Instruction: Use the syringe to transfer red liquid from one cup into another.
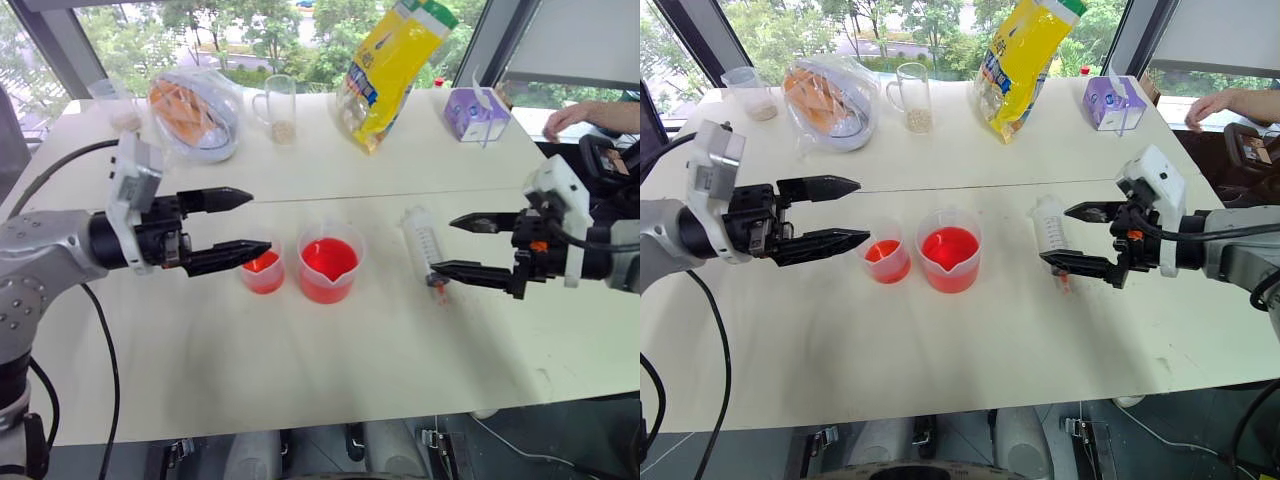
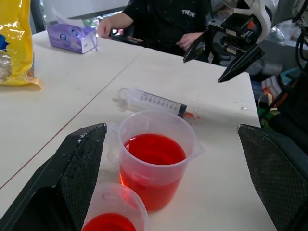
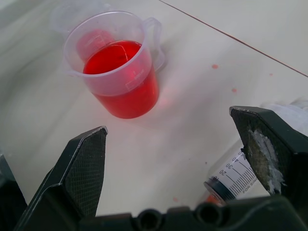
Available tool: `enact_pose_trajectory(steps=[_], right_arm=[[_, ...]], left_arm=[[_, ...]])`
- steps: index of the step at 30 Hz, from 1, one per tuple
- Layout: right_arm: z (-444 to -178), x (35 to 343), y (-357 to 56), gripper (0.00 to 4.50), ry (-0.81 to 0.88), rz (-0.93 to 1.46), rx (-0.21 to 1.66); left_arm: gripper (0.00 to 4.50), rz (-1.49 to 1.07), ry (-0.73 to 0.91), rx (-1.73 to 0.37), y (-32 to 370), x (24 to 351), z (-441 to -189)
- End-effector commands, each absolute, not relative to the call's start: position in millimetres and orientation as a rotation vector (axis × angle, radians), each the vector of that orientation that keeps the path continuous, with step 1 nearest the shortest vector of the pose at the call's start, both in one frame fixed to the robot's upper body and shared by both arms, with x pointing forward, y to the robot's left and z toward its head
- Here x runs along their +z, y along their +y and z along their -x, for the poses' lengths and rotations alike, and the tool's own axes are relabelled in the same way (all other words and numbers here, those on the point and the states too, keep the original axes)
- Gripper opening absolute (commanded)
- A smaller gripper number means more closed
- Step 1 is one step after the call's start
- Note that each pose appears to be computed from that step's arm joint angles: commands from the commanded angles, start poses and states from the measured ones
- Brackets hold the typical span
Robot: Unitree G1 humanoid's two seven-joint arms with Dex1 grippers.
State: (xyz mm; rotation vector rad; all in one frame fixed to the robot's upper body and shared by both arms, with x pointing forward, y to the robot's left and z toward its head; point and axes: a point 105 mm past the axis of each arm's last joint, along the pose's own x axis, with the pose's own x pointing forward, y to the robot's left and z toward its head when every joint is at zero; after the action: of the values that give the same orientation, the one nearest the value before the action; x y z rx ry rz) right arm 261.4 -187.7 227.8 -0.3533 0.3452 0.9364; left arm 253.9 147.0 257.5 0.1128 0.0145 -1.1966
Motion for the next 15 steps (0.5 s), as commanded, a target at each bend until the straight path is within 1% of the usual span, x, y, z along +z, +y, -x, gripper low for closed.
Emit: enact_pose_trajectory(steps=[1,7,12,15], right_arm=[[-260,240,-191,4.45,0.304,0.381,0.919],[-260,237,-197,4.45,0.329,0.377,0.895],[-269,239,-202,4.45,0.323,0.394,0.832],[-275,237,-204,4.45,0.349,0.397,0.795]], left_arm=[[4.5,-0.136,-0.041,-1.185,148,267,-256],[4.5,-0.115,-0.057,-1.203,146,269,-256],[4.5,-0.121,-0.055,-1.208,145,265,-256],[4.5,-0.119,-0.065,-1.213,142,265,-257]])
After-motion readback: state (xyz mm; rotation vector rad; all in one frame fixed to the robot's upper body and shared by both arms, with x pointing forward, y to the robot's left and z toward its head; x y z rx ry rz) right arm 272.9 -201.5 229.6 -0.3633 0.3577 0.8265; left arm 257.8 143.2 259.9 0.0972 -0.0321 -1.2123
